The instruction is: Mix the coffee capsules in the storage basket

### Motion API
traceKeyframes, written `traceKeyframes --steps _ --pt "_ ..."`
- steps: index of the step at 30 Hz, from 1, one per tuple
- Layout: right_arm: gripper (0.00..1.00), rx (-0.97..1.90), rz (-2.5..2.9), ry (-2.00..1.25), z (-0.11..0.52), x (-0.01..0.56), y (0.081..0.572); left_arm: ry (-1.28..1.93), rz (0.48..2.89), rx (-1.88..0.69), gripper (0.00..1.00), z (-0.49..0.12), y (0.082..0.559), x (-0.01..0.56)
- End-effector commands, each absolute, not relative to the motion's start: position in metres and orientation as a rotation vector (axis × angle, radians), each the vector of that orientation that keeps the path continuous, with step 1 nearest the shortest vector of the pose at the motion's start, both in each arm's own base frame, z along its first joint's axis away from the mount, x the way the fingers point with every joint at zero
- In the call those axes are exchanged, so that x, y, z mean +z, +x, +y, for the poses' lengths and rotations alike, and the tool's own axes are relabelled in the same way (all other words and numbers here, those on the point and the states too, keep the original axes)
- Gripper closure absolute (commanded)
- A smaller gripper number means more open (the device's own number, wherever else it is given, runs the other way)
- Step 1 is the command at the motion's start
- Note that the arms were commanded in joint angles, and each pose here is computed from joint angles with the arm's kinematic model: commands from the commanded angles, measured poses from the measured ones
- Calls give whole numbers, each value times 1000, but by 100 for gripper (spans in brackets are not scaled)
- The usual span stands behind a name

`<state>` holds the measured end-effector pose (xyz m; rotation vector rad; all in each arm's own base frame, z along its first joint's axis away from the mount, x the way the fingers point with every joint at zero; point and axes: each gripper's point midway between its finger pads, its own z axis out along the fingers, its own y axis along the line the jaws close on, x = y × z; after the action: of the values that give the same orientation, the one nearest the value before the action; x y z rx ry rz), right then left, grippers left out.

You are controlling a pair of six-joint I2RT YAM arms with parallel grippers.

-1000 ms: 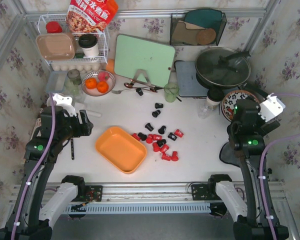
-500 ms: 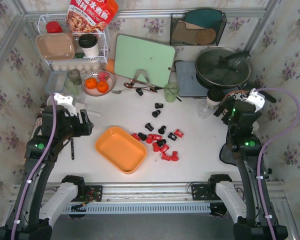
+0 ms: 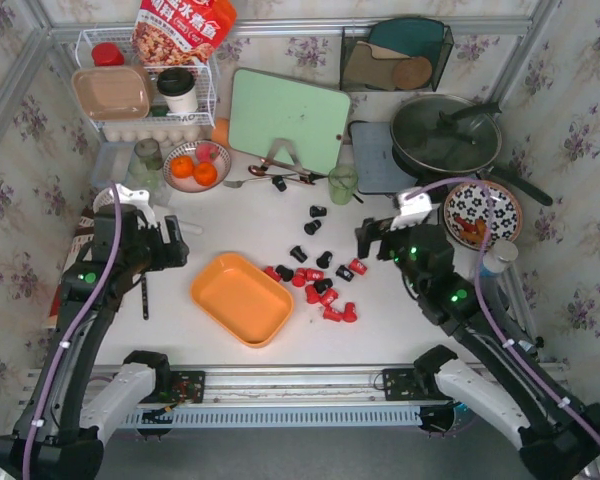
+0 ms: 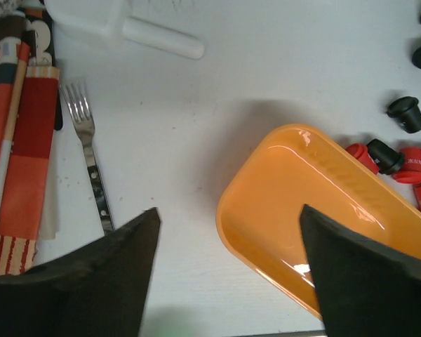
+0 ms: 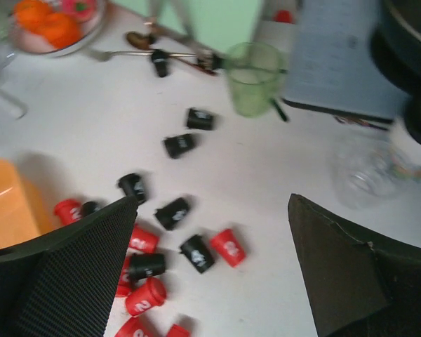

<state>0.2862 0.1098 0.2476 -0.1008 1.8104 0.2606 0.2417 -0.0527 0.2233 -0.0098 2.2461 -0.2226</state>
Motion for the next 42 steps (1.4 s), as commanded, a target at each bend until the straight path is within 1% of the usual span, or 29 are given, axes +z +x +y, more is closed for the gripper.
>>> traceKeyframes --steps 1,2,4,8,10,15,20,23,26,30,35,37,38,39,42 --pt "5 330 1624 -272 157 269 282 -117 2277 -217 5 -50 245 213" --pt "5 360 1610 -307 168 265 279 -133 2299 -228 0 -51 244 209" --pt "6 414 1584 -374 188 256 274 -170 2338 -277 1 -58 241 202" --pt "7 432 1625 -459 208 216 273 -298 2441 -339 0 -65 225 188" --pt "8 443 1653 -462 213 202 273 -349 2495 -358 6 -67 212 180" --pt "9 456 1688 -478 215 169 270 -512 2568 -401 13 -75 181 156" --pt "10 444 1715 -373 201 149 269 -616 2651 -384 22 -92 159 118" --pt "10 423 1712 -305 189 139 268 -651 2664 -324 23 -102 156 99" --pt "10 428 1719 -286 189 145 269 -690 2644 -298 25 -114 159 87" --pt "11 455 1718 -289 191 147 265 -712 2669 -273 34 -127 164 68" --pt "11 470 1710 -284 191 149 263 -722 2699 -195 37 -130 165 54" --pt "11 482 1704 -288 193 151 262 -716 2688 -163 43 -127 164 54" --pt "11 487 1703 -289 193 151 261 -711 2677 -150 50 -125 165 55" --pt "11 488 1703 -290 193 152 261 -715 2667 -141 55 -123 165 56" --pt "11 493 1704 -290 194 152 260 -725 2634 -126 64 -117 164 59"
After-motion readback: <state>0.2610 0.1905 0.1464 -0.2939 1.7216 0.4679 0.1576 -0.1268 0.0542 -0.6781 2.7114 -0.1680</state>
